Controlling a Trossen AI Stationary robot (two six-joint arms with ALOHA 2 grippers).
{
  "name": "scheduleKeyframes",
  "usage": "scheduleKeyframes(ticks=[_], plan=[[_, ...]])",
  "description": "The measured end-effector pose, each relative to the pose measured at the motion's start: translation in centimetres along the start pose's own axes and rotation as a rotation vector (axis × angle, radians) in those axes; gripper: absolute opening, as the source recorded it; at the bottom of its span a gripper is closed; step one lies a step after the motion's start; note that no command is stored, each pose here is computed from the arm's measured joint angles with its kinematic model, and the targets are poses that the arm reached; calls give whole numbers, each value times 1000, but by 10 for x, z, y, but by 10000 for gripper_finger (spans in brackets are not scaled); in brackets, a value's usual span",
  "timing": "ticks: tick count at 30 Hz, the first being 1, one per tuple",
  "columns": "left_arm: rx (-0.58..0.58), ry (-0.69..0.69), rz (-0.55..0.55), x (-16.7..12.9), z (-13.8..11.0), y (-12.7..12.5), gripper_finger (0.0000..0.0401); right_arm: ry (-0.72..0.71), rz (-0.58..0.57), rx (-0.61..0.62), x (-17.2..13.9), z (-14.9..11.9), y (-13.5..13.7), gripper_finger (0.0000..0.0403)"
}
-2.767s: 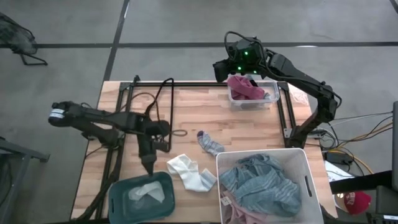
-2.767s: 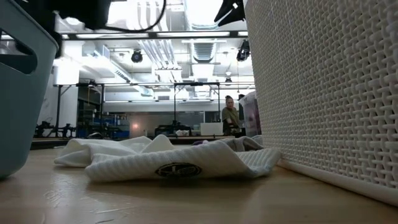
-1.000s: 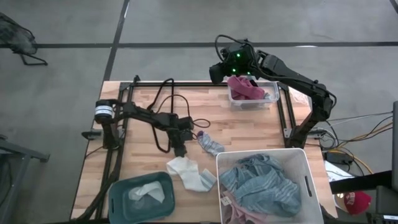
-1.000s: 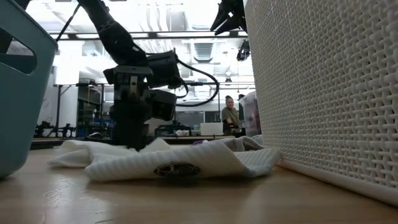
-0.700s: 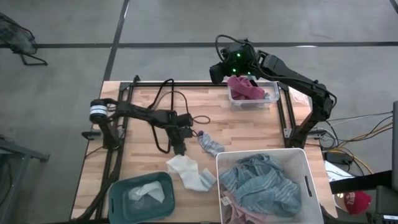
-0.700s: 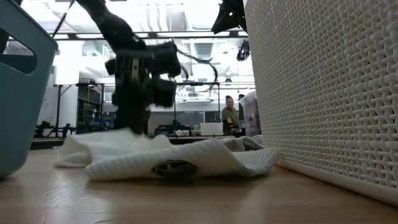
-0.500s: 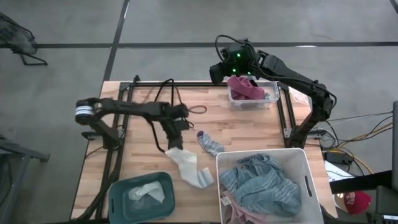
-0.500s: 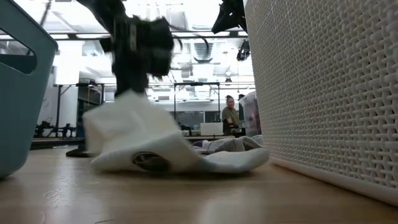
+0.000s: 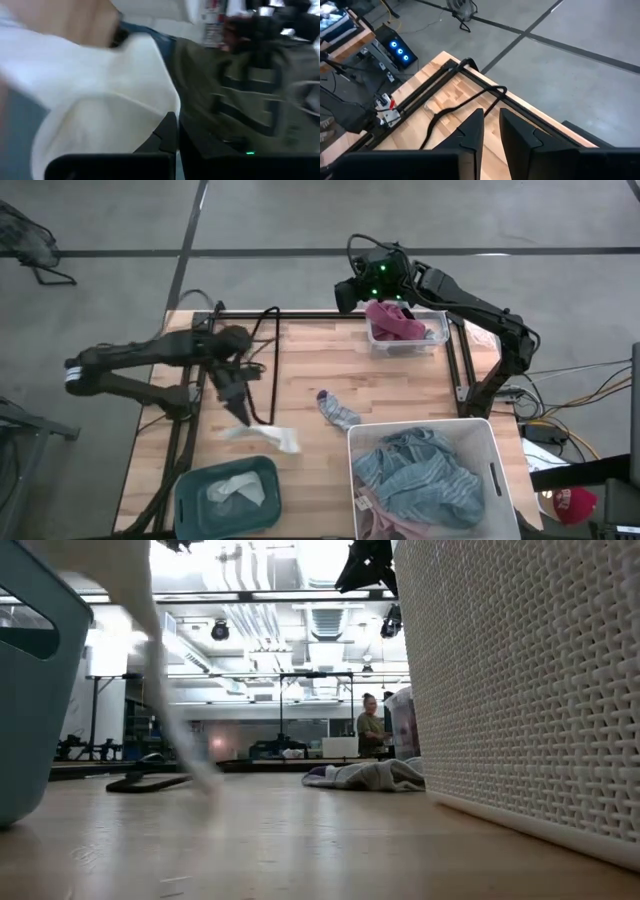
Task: Pick & Place Cloths
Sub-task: Put the white blue sock into the blue bin
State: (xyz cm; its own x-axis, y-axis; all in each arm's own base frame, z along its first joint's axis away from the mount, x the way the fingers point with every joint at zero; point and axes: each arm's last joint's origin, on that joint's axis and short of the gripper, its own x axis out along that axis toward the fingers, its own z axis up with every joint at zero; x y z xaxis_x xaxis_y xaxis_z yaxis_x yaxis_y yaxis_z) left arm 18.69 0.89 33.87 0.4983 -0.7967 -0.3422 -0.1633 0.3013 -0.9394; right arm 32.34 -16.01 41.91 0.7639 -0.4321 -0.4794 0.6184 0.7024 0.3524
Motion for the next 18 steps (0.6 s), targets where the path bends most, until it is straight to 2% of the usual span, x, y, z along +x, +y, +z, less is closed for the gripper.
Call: scheduleKeyframes(ticks=[2, 7, 12, 15, 18], plan=[[-52, 12, -51, -9, -17, -14, 5, -16, 7, 1, 3, 1, 1, 65], [-274, 77, -147, -30, -55, -38, 7, -28, 13, -3, 15, 1, 1, 77], [-422, 118, -176, -38, -75, -50, 5, -16, 9, -4, 25, -2, 0, 87], [-428, 119, -186, -35, -73, -52, 5, -9, 5, -7, 29, -4, 0, 92], [-348, 106, -230, -26, -63, -59, 4, -3, 2, -7, 32, -5, -1, 95]])
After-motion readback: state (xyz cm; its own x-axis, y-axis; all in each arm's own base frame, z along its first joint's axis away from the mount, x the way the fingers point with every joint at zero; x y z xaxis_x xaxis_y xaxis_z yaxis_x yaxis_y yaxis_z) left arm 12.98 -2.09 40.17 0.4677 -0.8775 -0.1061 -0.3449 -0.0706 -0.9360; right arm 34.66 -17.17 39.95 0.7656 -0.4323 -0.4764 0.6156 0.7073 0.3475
